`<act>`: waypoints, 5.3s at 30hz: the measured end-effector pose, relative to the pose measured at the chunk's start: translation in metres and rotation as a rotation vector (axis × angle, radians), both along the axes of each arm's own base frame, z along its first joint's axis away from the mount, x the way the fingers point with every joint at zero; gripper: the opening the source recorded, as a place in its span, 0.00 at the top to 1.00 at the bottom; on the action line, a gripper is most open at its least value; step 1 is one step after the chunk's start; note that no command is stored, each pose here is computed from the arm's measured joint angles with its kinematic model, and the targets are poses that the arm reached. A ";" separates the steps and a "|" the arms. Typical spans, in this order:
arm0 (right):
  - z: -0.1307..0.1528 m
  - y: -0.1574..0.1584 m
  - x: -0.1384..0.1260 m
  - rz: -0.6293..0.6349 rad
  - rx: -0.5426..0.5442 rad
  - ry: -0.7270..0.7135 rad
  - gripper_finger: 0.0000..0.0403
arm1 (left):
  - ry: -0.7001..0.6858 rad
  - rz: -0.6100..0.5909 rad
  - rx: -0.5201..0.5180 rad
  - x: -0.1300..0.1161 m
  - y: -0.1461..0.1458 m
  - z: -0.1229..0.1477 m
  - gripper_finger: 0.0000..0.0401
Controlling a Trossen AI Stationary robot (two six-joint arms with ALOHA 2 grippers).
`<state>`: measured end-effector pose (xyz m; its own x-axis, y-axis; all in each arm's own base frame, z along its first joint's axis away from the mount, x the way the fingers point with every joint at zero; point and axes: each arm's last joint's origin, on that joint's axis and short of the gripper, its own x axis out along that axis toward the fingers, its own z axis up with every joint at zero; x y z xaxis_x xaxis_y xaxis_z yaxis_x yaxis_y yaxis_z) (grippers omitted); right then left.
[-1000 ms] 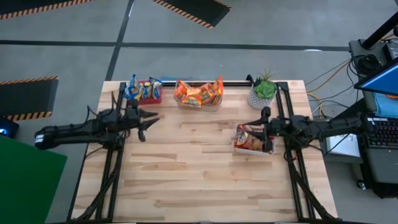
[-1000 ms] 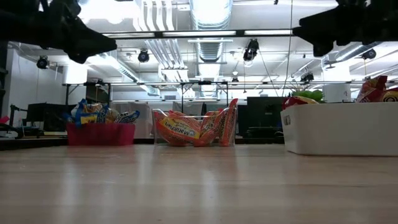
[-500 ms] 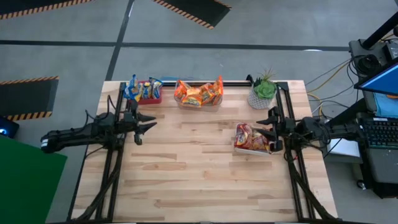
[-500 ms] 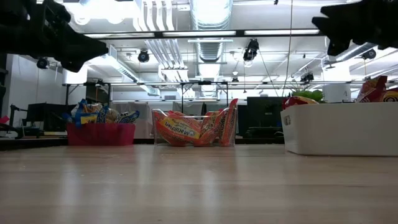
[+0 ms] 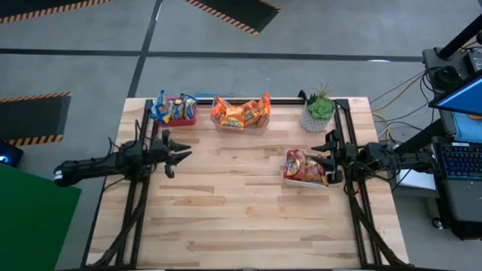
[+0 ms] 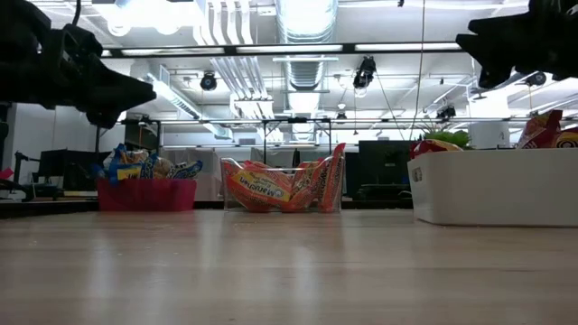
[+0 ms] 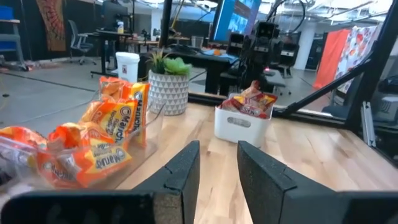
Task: Sort Maruchan noodles
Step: Return to Home Position
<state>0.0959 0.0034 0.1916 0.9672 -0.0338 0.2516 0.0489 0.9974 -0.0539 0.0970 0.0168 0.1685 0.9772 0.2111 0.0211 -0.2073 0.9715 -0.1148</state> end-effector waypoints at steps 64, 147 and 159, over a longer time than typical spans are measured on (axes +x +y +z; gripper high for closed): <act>-0.003 -0.008 -0.001 -0.256 0.084 0.018 0.62 | 0.008 0.011 0.025 0.000 0.000 0.002 0.77; -0.003 -0.008 -0.001 -0.256 0.083 0.019 0.62 | 0.008 0.010 0.025 0.000 0.000 0.003 0.77; -0.003 -0.008 -0.001 -0.256 0.082 0.019 0.62 | 0.007 0.010 0.025 0.000 0.000 0.003 0.77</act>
